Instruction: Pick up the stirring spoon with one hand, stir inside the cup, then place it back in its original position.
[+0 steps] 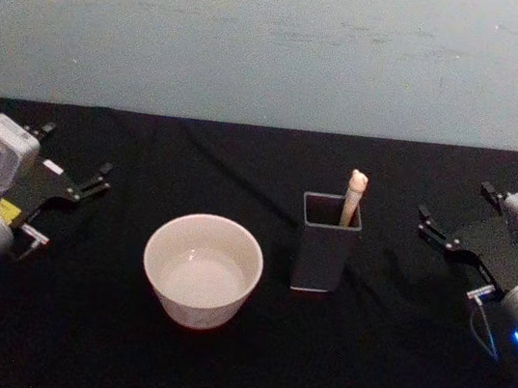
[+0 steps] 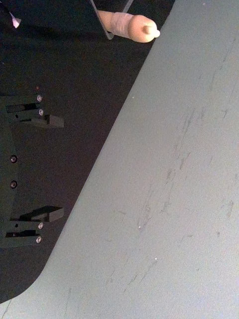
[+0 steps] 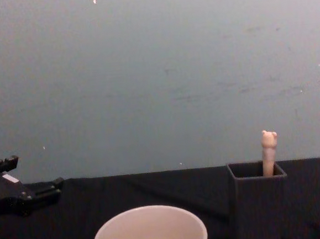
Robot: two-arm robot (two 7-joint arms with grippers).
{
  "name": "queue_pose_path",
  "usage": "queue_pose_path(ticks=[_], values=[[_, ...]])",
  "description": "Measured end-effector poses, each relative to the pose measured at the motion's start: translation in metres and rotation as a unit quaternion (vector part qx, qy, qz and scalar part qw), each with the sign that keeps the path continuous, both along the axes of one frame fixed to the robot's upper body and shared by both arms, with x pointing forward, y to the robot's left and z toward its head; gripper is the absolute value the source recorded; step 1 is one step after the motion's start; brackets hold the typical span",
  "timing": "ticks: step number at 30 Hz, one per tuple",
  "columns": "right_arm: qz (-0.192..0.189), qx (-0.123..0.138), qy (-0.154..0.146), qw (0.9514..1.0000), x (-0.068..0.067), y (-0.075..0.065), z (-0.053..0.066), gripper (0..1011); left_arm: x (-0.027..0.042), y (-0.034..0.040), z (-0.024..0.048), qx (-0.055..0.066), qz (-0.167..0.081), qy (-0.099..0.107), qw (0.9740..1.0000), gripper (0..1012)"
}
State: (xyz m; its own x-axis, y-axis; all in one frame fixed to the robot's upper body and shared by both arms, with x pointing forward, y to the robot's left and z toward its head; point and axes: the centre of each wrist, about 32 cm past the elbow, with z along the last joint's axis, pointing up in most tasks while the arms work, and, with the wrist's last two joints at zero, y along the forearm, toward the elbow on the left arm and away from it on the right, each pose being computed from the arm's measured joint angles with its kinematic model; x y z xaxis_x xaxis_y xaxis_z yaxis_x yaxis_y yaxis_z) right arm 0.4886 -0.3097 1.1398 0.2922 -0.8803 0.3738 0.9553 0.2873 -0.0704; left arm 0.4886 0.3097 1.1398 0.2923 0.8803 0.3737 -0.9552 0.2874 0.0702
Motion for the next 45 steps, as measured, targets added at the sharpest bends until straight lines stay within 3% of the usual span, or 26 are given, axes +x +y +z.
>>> queue_pose_path(ticks=[45], values=[[0.000,0.000,0.000,1.0000,0.0000,0.0000,0.0000,1000,0.0000,0.0000,0.0000,0.000,0.000,0.000,1.0000,1001]])
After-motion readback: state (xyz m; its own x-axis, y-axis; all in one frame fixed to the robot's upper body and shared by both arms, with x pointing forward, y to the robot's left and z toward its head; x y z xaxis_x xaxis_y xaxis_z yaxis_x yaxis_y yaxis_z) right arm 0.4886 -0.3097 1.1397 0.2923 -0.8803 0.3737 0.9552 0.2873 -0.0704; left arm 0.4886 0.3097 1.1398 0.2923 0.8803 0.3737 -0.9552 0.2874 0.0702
